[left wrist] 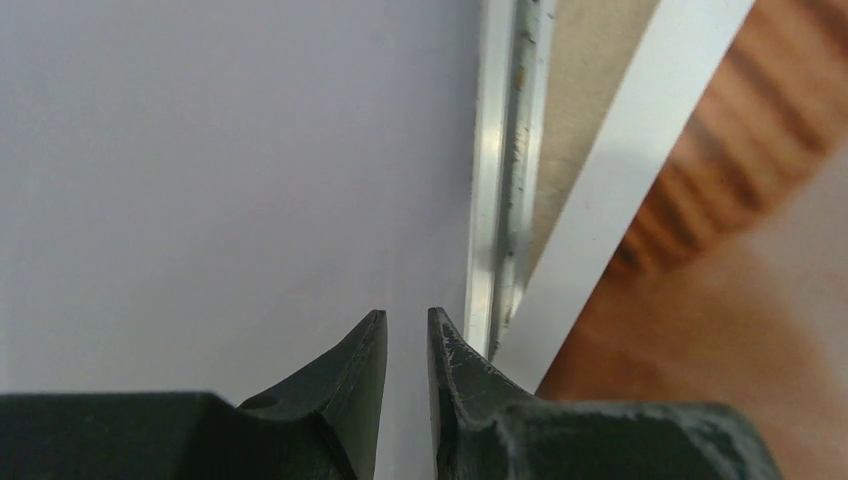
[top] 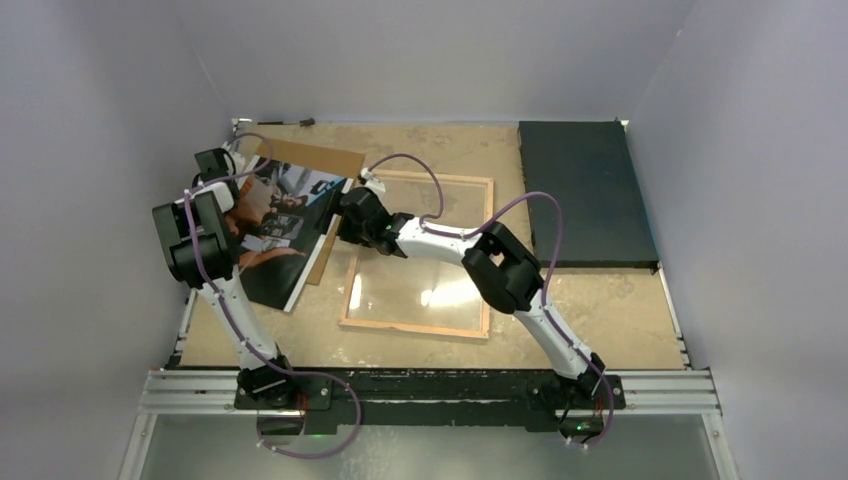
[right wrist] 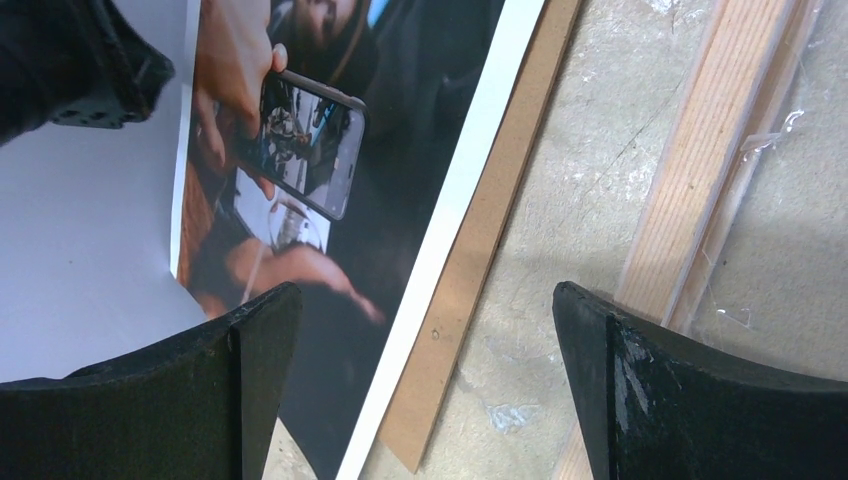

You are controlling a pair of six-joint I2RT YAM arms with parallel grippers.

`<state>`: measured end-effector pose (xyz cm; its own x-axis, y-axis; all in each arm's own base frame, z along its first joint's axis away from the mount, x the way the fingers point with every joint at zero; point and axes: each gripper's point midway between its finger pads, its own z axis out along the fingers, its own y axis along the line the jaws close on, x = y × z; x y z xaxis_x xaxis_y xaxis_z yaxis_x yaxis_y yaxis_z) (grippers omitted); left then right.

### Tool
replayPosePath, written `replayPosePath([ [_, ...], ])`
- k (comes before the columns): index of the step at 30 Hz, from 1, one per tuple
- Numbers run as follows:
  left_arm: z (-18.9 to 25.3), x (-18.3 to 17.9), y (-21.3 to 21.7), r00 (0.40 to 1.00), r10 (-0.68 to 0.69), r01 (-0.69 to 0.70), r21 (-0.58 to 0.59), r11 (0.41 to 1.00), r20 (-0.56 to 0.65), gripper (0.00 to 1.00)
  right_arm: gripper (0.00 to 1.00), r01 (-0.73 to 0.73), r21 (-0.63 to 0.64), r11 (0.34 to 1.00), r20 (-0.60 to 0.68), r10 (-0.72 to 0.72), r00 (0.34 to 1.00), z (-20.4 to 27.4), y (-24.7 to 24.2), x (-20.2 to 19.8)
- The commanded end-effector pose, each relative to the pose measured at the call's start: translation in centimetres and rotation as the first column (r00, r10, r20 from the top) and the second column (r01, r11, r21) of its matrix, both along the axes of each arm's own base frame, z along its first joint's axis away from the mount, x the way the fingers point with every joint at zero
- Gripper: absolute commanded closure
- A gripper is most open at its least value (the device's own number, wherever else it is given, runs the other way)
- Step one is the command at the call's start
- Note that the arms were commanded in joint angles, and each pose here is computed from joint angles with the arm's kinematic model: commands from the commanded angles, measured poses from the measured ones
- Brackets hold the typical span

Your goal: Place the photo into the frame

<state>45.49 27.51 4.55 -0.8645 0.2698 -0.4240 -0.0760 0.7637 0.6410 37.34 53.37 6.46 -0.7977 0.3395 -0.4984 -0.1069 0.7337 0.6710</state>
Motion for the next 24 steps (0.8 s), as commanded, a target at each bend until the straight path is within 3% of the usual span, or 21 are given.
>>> replayPosePath([
  [1, -0.8, -0.6, 0.7, 1.0, 0.018, -0.018, 0.007, 1.0, -0.006, 0.81, 0.01, 0.012, -0.059, 0.998, -0.032, -0.014, 0.999, -0.7, -1.8, -0.8],
  [6, -1.2, -0.5, 0.8, 1.0, 0.006, -0.006, 0.019, 1.0, -0.001, 0.81, 0.01, 0.012, -0.057, 0.998, -0.038, -0.014, 0.999, -0.9, -1.9, -0.9],
  [14, -2.5, -1.2, -2.6, 0.995, -0.089, 0.078, -0.22, 0.972, -0.042, 0.84, 0.01, 0.005, -0.045, 0.999, -0.059, -0.007, 0.998, -1.4, -1.6, -1.2],
  [24, -2.0, -2.6, -3.5, 0.991, -0.124, 0.102, -0.317, 0.943, -0.051, 0.86, 0.01, -0.022, -0.052, 0.998, -0.113, 0.016, 0.994, -3.0, -1.1, -1.9],
])
